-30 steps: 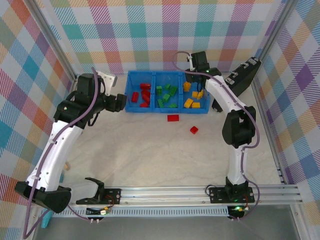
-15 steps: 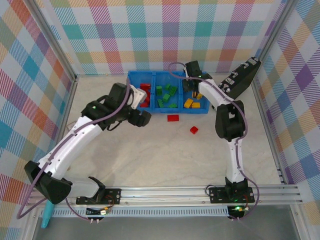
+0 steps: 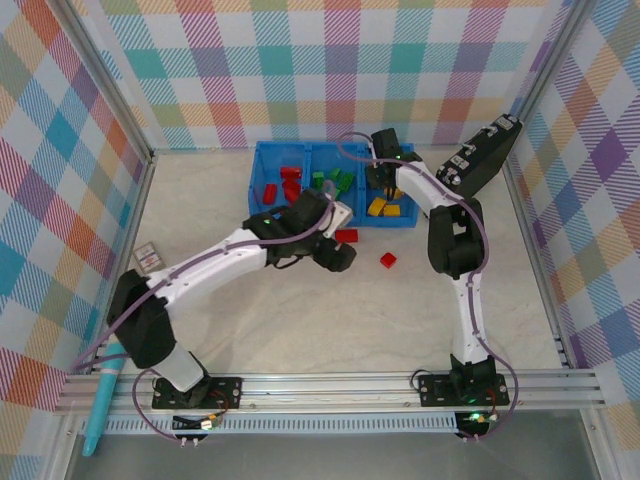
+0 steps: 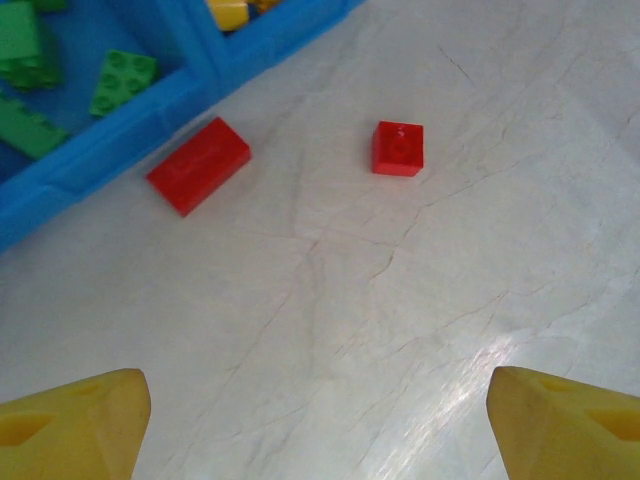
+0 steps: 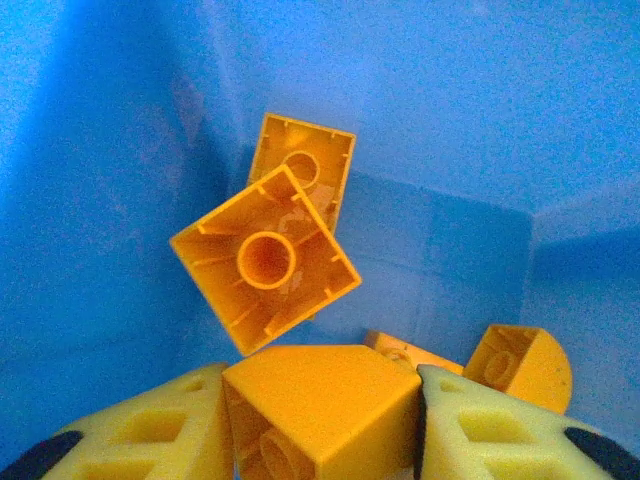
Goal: Sort the legos into containers by color
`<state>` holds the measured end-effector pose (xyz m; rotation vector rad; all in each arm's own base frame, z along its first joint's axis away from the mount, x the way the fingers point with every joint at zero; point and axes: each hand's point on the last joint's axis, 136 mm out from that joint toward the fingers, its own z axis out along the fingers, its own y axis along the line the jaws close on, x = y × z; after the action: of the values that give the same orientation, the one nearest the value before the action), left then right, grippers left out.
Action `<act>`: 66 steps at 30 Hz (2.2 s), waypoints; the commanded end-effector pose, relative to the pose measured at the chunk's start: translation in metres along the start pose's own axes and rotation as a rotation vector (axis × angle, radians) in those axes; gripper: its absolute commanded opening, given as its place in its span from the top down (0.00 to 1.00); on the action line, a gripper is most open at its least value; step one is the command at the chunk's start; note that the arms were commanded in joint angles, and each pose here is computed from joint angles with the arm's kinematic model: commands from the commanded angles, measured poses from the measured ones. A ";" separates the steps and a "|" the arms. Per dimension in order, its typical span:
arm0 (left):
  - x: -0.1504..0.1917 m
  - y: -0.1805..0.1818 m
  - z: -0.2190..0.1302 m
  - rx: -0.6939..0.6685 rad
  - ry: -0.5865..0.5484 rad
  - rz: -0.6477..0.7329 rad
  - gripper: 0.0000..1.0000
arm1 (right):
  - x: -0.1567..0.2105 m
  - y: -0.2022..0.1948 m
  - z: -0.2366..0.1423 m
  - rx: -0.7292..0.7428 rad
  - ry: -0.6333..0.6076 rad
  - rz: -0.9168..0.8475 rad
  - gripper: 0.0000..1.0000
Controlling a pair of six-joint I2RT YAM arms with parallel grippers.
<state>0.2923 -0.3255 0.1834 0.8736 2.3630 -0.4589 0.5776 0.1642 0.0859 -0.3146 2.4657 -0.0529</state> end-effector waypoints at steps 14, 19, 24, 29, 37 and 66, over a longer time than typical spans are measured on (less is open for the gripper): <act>-0.021 -0.076 0.110 0.126 0.012 0.037 0.14 | -0.031 -0.006 -0.030 -0.040 -0.101 -0.037 0.36; -0.025 -0.079 0.129 0.123 0.045 0.047 0.14 | -0.043 -0.015 -0.050 -0.039 -0.146 -0.019 0.35; -0.029 -0.079 0.149 0.112 0.061 0.051 0.14 | -0.054 -0.018 -0.066 -0.044 -0.184 -0.018 0.35; -0.026 -0.075 0.165 0.079 0.094 0.064 0.14 | -0.059 -0.023 -0.082 -0.042 -0.222 -0.006 0.35; -0.017 -0.069 0.183 0.059 0.129 0.066 0.16 | -0.060 -0.047 -0.136 0.000 -0.296 -0.035 0.34; -0.002 -0.056 0.203 0.044 0.195 0.005 0.65 | 0.026 -0.109 -0.242 0.121 -0.346 0.149 0.30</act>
<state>0.3371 -0.4765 0.0397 0.9916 2.4891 -0.4592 0.4410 0.0458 0.2553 -0.1211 2.1717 -0.0982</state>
